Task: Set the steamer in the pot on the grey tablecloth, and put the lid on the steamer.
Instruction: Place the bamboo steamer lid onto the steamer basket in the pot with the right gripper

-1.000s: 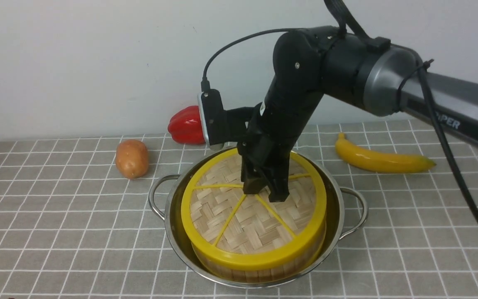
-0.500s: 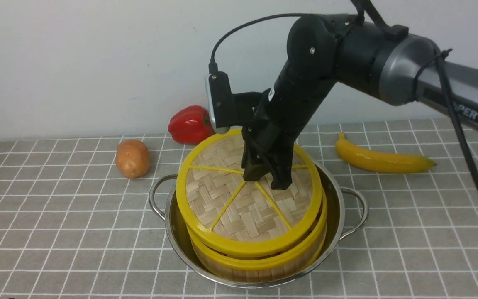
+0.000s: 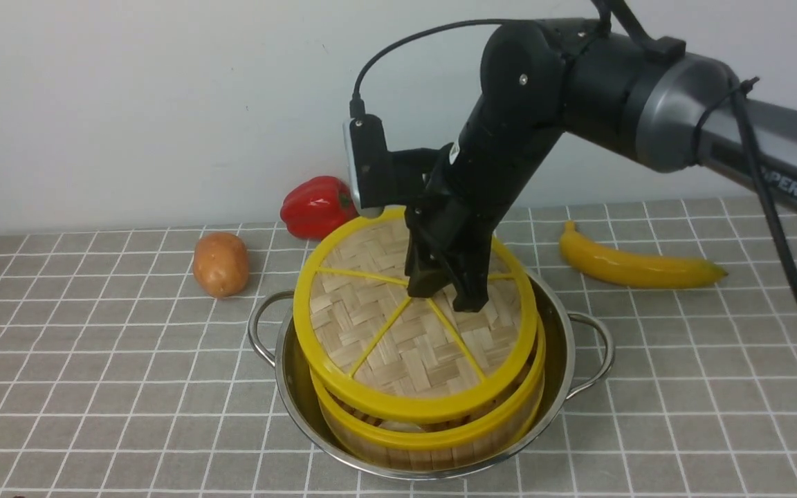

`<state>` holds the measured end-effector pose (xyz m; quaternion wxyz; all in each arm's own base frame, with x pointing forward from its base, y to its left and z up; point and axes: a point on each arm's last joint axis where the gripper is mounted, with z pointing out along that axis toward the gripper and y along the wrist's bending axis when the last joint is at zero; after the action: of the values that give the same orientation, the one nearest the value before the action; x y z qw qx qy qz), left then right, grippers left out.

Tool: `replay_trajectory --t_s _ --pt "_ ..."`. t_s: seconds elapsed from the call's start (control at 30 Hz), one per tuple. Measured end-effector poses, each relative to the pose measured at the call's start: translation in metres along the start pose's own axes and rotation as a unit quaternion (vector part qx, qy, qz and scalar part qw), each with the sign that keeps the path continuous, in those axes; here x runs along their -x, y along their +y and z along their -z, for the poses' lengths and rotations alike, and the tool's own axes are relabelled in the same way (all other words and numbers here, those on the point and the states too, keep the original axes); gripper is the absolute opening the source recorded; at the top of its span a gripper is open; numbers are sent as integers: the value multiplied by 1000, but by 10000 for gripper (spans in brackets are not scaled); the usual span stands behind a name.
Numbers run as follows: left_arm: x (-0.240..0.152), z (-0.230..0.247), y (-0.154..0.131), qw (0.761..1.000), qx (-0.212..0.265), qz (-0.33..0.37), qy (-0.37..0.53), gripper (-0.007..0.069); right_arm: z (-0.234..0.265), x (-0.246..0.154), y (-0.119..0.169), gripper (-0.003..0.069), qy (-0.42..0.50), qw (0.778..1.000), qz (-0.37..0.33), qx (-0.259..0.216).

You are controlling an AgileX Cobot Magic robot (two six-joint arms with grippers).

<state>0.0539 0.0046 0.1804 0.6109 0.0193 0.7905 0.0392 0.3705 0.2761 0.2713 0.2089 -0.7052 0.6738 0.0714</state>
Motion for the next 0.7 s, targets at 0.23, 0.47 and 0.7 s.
replay_trajectory --t_s 0.23,0.47,0.7 --pt "0 0 0 1000 0 0 0 243 25 5 0 144 -11 998 -60 -26" --pt "0 0 0 1000 0 0 0 243 15 -2 5 144 6 994 -107 -10" --pt "0 0 0 1000 0 0 0 243 10 -3 7 144 6 994 -108 2"
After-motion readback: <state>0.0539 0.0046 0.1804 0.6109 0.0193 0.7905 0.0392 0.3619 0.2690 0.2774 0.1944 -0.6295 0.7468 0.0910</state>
